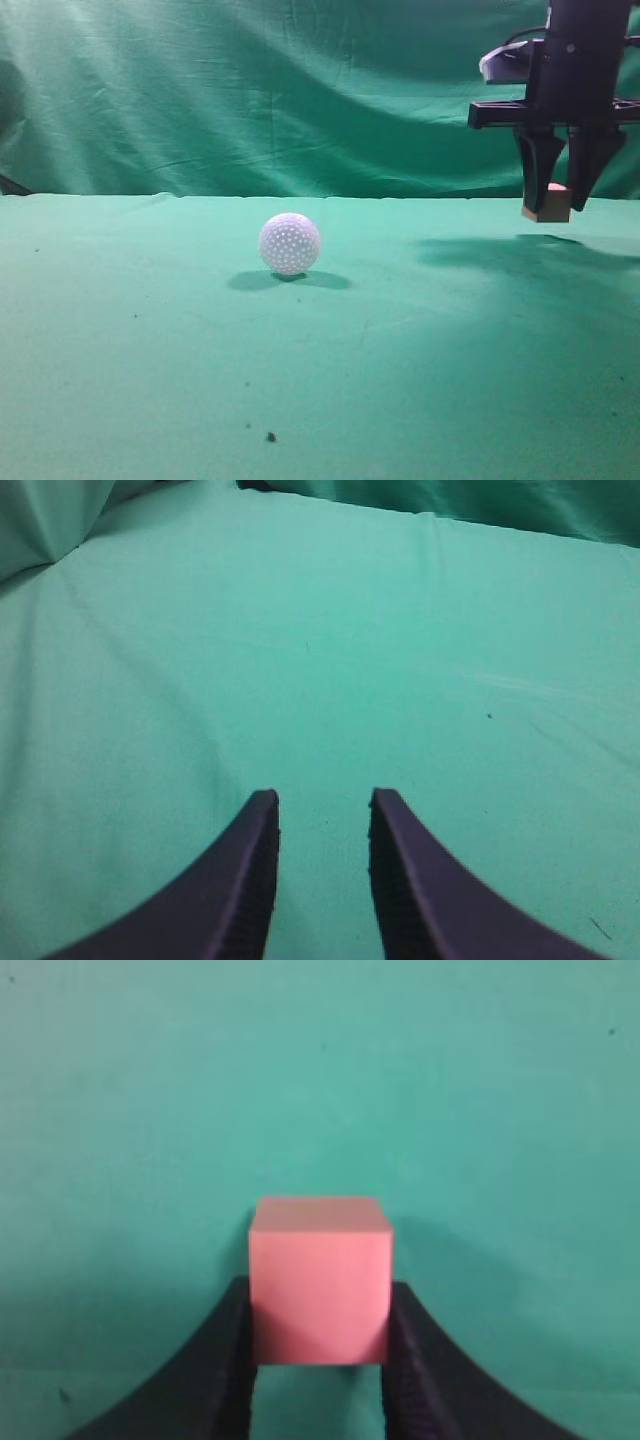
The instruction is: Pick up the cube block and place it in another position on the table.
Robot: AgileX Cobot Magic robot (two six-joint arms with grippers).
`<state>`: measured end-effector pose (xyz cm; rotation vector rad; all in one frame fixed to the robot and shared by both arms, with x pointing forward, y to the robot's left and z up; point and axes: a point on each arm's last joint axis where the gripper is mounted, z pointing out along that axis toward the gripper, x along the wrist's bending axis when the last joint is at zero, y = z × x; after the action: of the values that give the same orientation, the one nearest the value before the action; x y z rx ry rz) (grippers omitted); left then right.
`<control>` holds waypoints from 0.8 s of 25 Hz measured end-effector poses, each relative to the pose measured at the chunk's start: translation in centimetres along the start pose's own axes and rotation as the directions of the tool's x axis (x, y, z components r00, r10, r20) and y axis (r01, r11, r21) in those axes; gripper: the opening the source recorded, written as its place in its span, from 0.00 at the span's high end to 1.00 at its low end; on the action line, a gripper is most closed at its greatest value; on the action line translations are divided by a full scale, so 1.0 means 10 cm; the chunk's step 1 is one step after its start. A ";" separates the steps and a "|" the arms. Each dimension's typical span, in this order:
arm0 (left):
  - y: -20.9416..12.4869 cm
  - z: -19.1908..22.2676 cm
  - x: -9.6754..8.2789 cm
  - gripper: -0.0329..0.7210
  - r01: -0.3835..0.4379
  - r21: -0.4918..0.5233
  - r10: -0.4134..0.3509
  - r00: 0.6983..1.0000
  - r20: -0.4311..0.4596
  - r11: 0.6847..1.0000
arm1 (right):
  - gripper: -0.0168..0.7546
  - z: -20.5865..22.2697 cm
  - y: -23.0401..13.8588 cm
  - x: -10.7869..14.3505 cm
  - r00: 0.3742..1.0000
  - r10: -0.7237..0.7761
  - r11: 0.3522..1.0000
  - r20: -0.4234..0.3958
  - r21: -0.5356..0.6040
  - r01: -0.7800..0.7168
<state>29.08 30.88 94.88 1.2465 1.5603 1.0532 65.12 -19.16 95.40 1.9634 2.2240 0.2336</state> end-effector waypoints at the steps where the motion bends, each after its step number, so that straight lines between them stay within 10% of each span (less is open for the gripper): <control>1: 0.00 0.00 0.00 0.61 0.000 0.000 0.000 1.000 0.000 1.000 | 0.69 0.02 0.00 0.00 1.000 0.000 1.000 -0.003 0.004 0.000; 7: 0.00 0.00 0.00 0.61 0.000 0.000 0.000 1.000 0.000 1.000 | 0.41 -0.06 -0.01 0.00 1.000 0.002 1.000 -0.002 0.012 -0.002; 12: 0.00 0.00 0.00 0.61 0.000 0.000 0.000 1.000 0.000 1.000 | 0.40 -0.53 -0.07 -0.03 1.000 0.008 1.000 -0.009 -0.024 -0.008; 16: 0.00 0.00 0.00 0.61 0.000 0.000 0.000 1.000 0.000 1.000 | 0.79 -1.05 -0.20 -0.08 1.000 0.014 0.998 -0.014 -0.060 -0.015; 20: 0.00 0.00 0.00 0.61 0.000 0.000 0.000 1.000 0.000 1.000 | 0.98 -1.55 -0.40 -0.13 0.999 0.022 0.996 -0.023 -0.087 -0.024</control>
<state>29.08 30.88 94.88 1.2465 1.5603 1.0532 57.93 -21.02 109.64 1.9517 2.1663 0.3514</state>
